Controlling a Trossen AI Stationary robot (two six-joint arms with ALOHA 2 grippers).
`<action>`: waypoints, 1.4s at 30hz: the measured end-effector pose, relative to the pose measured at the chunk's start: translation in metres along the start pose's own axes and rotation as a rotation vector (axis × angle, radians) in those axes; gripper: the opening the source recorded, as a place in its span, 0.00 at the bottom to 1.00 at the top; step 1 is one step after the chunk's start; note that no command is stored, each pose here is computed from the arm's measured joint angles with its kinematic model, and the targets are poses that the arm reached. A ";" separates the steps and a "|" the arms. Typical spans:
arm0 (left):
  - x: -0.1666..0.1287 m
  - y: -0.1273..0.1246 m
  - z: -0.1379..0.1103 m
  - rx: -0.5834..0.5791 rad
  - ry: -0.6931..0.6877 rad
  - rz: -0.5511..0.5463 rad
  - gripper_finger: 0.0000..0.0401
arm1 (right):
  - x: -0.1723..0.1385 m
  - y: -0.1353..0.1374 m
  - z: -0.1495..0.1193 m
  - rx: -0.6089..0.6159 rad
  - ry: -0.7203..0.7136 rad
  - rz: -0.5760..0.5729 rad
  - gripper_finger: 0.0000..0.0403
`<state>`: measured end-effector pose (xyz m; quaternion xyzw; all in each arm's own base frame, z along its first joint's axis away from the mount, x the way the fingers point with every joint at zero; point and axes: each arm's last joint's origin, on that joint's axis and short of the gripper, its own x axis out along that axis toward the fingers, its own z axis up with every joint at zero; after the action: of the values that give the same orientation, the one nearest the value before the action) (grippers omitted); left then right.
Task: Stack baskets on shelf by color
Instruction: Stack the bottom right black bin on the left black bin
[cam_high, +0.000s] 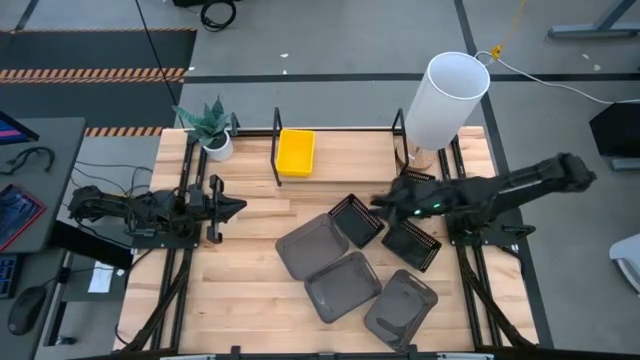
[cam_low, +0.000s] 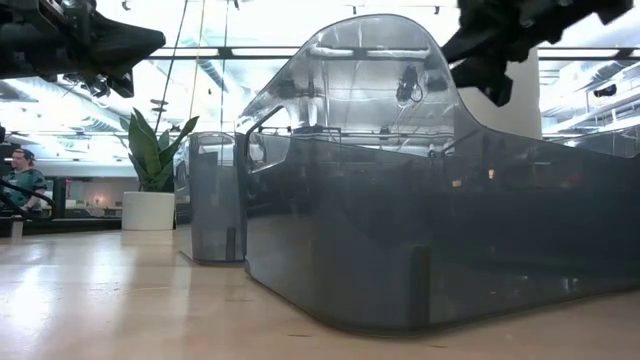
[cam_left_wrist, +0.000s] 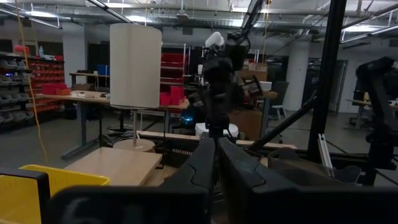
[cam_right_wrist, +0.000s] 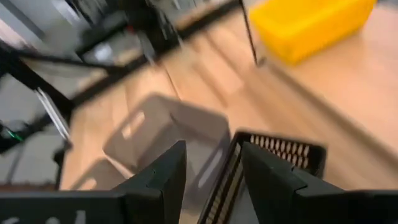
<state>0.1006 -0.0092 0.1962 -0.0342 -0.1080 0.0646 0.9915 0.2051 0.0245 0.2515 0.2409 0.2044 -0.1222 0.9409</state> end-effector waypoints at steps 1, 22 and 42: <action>0.000 0.000 0.000 0.000 0.000 0.000 0.06 | 0.007 0.005 0.000 0.001 0.033 -0.012 0.40; 0.000 0.000 0.000 0.000 -0.002 0.000 0.06 | 0.065 0.073 0.021 -0.173 0.666 -0.333 0.40; 0.000 0.000 0.000 0.000 -0.003 0.000 0.07 | 0.054 0.019 -0.014 -0.736 1.148 -0.306 0.39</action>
<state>0.1006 -0.0092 0.1965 -0.0343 -0.1095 0.0647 0.9913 0.2550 0.0410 0.2241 -0.0986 0.7288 -0.0296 0.6769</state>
